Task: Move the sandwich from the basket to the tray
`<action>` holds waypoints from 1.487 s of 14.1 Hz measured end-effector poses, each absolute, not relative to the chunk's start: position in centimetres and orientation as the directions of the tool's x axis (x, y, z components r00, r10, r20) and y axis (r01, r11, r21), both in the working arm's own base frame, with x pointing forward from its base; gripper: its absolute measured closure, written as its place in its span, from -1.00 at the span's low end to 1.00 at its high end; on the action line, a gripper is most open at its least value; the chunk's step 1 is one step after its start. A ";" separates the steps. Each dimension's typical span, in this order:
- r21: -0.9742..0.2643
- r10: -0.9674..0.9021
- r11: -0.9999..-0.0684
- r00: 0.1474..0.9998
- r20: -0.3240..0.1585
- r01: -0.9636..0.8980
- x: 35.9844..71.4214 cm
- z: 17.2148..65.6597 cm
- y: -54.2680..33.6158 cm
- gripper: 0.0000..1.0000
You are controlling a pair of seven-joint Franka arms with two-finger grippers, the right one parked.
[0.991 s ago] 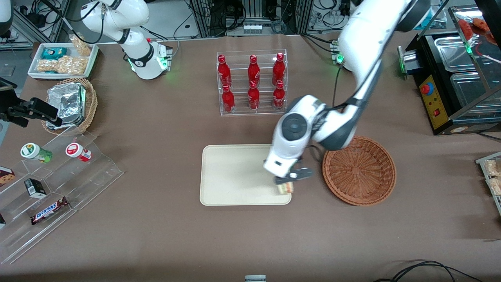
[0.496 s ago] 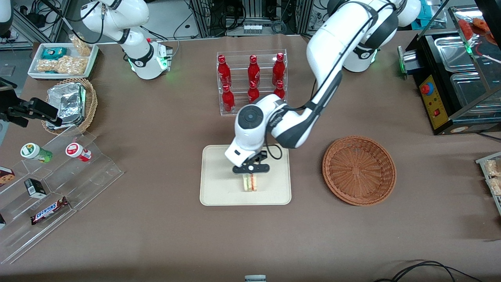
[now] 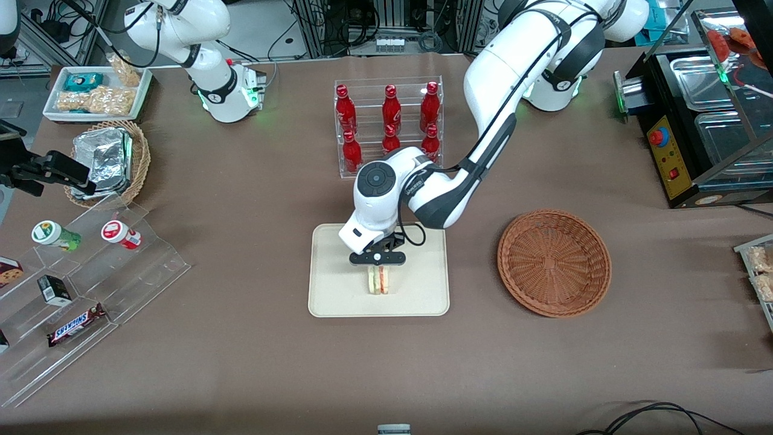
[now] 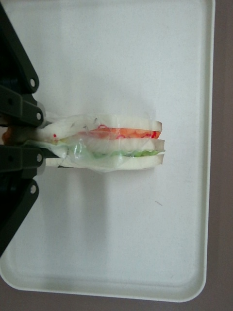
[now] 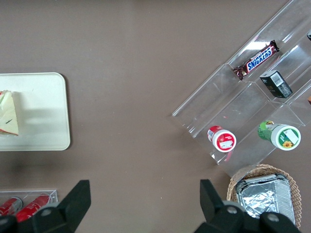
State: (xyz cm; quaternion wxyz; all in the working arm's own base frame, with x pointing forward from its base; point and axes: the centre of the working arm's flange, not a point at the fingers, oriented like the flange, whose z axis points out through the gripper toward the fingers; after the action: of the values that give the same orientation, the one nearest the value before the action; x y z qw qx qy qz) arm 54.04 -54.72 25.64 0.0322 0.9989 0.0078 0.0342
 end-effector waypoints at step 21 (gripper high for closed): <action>-0.105 0.213 -0.971 0.976 0.049 0.217 56.3 51.2 -40.1 -1.00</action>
State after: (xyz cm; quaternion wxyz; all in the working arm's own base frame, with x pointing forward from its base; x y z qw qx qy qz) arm 56.34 -40.13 51.16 -0.0547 0.9924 0.1083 0.0187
